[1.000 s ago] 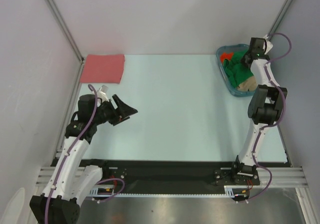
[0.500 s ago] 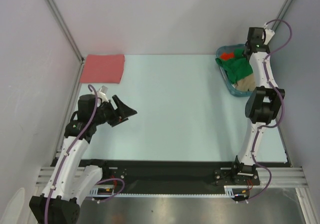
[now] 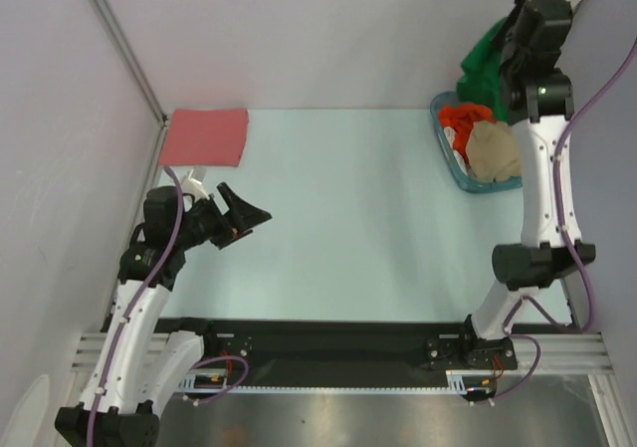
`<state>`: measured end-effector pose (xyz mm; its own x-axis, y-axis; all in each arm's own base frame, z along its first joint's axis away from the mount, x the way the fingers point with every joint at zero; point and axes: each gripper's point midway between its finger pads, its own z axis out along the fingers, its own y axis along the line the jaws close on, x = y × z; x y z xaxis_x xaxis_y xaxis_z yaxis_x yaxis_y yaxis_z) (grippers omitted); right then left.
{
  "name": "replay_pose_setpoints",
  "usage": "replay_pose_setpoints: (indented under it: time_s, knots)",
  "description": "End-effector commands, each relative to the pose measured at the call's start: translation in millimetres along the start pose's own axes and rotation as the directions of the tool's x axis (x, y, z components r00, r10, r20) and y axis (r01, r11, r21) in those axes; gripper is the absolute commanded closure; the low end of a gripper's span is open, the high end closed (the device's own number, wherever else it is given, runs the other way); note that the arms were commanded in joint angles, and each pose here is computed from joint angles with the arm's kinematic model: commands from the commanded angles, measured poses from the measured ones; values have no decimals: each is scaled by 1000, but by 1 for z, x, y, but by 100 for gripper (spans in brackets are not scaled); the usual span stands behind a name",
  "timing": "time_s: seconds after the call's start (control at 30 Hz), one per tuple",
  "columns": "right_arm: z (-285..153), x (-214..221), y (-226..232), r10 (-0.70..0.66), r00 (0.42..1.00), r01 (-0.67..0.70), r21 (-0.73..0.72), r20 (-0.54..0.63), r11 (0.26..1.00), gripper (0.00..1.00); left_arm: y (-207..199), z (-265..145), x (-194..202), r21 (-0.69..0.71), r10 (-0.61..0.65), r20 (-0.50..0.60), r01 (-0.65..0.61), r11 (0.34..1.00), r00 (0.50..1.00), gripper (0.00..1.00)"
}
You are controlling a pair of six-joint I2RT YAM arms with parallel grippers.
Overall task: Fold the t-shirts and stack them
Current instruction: Move the tshirt to the center of the board
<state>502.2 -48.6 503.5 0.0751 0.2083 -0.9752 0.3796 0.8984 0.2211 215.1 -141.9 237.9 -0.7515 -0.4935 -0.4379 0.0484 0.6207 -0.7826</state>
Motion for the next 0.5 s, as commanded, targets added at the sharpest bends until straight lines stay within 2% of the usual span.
replay_pose_setpoints:
  time_s: [0.0, 0.03, 0.07, 0.1, 0.17, 0.2, 0.27, 0.3, 0.33, 0.4, 0.43, 0.47]
  knots:
    - [-75, -31, 46, 93, 995, -86, -174, 32, 981, 100, -31, -17, -14, 68, -19, 57, 15, 998, 998, 10]
    - [-100, -34, 49, 118, 993, -112, -223, 18, 968, 100, -33, -19, -16, 68, -23, 66, 18, 998, 998, 10]
    - [-117, -15, 68, 122, 991, -131, -285, -48, 949, 100, -35, -20, -18, 74, -23, 75, 17, 997, 997, 10]
    - [-124, 30, 79, 106, 981, -153, -314, -164, 937, 100, -37, -21, -19, 74, -17, 80, 11, 997, 997, 10]
    - [-163, 50, 91, 115, 961, -209, -388, -252, 897, 100, -37, -24, -24, 49, -14, 96, 10, 999, 995, 10]
    - [-189, 97, 109, 67, 921, -244, -437, -383, 866, 100, -37, -26, -25, 41, -1, 100, -3, 999, 995, 10]
    - [-231, 123, 112, 35, 884, -289, -485, -466, 826, 98, -42, -31, -32, 32, 17, 129, -21, 999, 991, 10]
    - [-264, 146, 127, -21, 848, -320, -542, -530, 777, 94, -43, -33, -33, 28, 32, 139, -36, 999, 990, 9]
    - [-282, 199, 121, -92, 784, -324, -531, -614, 783, 87, -44, -34, -35, 24, 38, 144, -42, 999, 989, 8]
    - [-328, 235, 113, -204, 681, -371, -571, -704, 732, 72, -40, -32, -33, 14, 44, 131, -46, 999, 990, 7]
    - [-344, 277, 95, -247, 590, -374, -531, -769, 760, 64, -36, -28, -30, 3, 41, 117, -42, 999, 992, 4]
    - [-355, 288, 92, -268, 557, -405, -539, -786, 738, 54, -32, -25, -27, -11, 44, 110, -43, 999, 993, 3]
